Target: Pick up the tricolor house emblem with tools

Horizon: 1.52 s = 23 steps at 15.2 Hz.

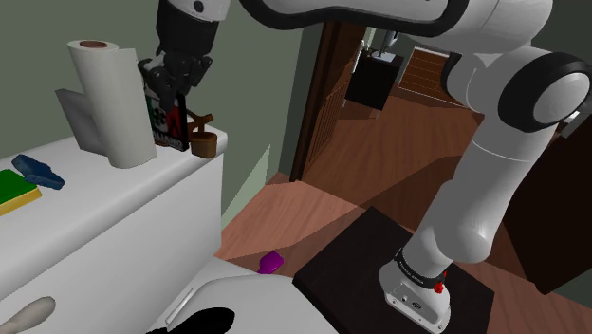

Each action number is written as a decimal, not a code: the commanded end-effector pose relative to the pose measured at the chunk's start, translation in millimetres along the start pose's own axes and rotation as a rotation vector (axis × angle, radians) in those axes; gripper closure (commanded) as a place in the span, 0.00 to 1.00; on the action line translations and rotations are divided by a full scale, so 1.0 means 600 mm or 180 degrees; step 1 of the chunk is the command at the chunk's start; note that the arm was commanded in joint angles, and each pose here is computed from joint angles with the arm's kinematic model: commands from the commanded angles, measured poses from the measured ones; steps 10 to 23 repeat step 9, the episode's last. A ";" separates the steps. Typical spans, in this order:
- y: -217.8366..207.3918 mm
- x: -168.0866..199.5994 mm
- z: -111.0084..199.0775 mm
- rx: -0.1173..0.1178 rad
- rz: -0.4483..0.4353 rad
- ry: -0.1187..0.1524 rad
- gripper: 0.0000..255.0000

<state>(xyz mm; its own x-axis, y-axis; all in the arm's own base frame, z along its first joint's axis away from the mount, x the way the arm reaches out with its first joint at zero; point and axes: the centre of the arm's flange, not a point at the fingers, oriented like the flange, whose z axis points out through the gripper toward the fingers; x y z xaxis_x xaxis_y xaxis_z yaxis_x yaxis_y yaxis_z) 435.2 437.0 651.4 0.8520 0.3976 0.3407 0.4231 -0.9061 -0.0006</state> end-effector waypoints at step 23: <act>0.001 0.023 -0.067 0.0000 0.0000 -0.0001 1.00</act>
